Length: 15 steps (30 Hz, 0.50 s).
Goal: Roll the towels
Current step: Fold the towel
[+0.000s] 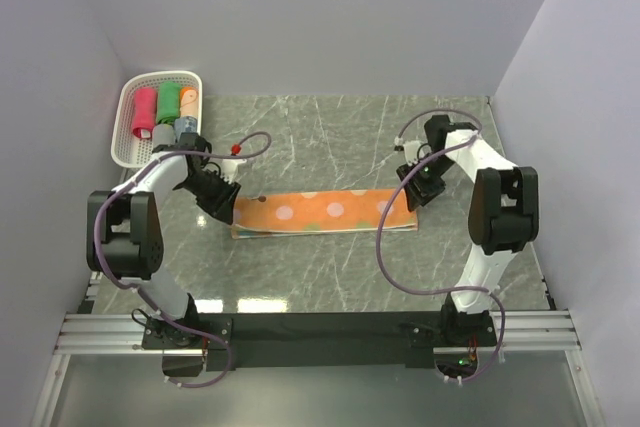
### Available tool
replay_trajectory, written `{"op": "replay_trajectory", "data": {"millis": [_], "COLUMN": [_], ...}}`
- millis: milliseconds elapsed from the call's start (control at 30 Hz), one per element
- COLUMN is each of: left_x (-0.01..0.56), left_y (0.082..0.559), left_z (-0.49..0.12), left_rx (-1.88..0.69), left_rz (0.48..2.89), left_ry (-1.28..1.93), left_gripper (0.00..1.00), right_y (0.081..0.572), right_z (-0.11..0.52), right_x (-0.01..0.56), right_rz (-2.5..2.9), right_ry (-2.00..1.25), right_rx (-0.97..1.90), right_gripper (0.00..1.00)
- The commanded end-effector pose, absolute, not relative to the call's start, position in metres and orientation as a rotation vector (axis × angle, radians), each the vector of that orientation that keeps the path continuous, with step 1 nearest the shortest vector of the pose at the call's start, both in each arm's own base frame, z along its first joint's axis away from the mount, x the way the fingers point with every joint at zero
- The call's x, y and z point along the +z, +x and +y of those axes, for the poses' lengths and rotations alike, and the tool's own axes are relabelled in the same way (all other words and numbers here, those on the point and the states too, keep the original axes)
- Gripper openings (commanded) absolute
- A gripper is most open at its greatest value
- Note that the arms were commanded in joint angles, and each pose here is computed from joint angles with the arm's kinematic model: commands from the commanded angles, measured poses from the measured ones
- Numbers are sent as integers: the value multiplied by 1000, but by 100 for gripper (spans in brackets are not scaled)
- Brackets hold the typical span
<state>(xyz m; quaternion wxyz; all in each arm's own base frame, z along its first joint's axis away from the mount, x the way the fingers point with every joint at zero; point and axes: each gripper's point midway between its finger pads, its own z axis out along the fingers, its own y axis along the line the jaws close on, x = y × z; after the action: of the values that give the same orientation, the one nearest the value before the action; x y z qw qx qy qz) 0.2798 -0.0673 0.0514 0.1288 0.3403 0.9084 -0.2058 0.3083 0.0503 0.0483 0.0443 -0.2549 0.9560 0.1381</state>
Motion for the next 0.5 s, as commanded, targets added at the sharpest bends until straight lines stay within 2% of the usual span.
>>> {"op": "replay_trajectory", "data": {"millis": [0, 67, 200, 367, 467], "left_x": [91, 99, 100, 82, 49], "left_y": [287, 292, 305, 304, 290], "left_z": [-74, -76, -91, -108, -97], "left_rx": [-616, -608, -619, -639, -578], "left_rz": [2526, 2497, 2492, 2532, 2658], "left_ry": [1036, 1025, 961, 928, 857], "left_gripper": [46, 48, 45, 34, 29], "right_y": [322, 328, 340, 331, 324], "right_z": [54, 59, 78, 88, 76], "right_x": [103, 109, 99, 61, 35], "right_rz": [2771, 2749, 2779, 2854, 2934], "right_ry": [-796, -780, -729, -758, -736], "right_rx": [458, 488, 571, 515, 439], "right_gripper": [54, 50, 41, 40, 41]}}
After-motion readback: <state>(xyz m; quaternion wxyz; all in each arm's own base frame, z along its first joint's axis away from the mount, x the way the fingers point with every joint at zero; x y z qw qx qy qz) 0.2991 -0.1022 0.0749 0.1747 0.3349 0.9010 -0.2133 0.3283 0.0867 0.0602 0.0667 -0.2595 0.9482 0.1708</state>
